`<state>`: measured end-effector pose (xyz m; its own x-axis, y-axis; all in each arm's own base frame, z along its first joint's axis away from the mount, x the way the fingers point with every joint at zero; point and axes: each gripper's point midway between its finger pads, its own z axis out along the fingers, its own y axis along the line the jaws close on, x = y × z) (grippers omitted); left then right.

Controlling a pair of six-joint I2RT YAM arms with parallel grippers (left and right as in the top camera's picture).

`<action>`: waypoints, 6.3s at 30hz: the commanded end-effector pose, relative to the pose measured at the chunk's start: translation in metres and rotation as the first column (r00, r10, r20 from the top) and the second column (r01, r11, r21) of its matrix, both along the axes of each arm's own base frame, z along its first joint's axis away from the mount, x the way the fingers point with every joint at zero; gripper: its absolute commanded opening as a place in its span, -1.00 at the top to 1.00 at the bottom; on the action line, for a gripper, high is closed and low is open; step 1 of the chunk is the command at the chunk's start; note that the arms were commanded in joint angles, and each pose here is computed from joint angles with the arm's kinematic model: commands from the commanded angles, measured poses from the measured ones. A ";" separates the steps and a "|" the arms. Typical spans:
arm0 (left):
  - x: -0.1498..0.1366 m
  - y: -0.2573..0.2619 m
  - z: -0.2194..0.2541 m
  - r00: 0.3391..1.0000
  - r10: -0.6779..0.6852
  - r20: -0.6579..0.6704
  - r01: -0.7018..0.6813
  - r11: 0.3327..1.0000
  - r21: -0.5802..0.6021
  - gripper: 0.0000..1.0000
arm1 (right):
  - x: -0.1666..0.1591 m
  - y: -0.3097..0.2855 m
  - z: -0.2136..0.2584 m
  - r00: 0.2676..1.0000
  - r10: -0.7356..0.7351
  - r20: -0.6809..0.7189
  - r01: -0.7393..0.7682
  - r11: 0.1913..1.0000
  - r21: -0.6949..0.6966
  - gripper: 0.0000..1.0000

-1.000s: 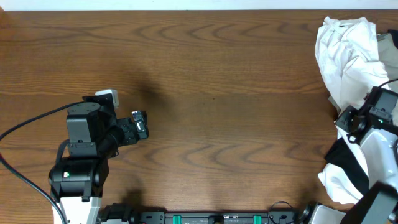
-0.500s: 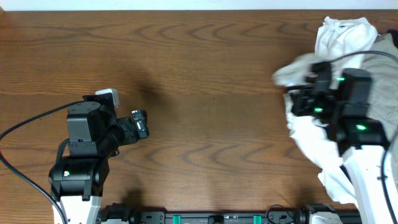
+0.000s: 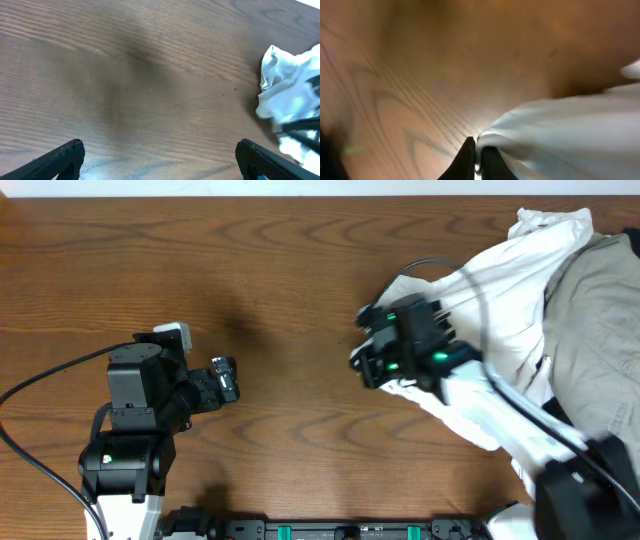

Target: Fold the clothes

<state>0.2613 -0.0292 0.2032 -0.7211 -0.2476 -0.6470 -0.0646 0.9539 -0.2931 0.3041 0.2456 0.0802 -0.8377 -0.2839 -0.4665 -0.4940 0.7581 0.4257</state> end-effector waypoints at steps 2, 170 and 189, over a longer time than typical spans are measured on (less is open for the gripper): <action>0.004 0.003 0.006 1.000 0.016 0.011 -0.016 1.000 0.002 -0.96 | -0.028 0.014 -0.042 0.989 0.037 -0.142 -0.045 0.998 -0.050 0.98; -0.021 -0.248 -0.185 0.674 0.007 -0.739 -0.173 0.974 -0.149 -0.79 | -0.035 -0.271 0.059 0.728 -0.684 -0.038 0.559 0.625 -0.544 -0.50; -0.030 -0.244 -0.197 0.672 -0.027 -0.740 -0.076 0.992 -0.105 0.88 | -0.036 -0.271 0.059 0.730 -0.682 -0.043 0.553 0.627 -0.549 -0.50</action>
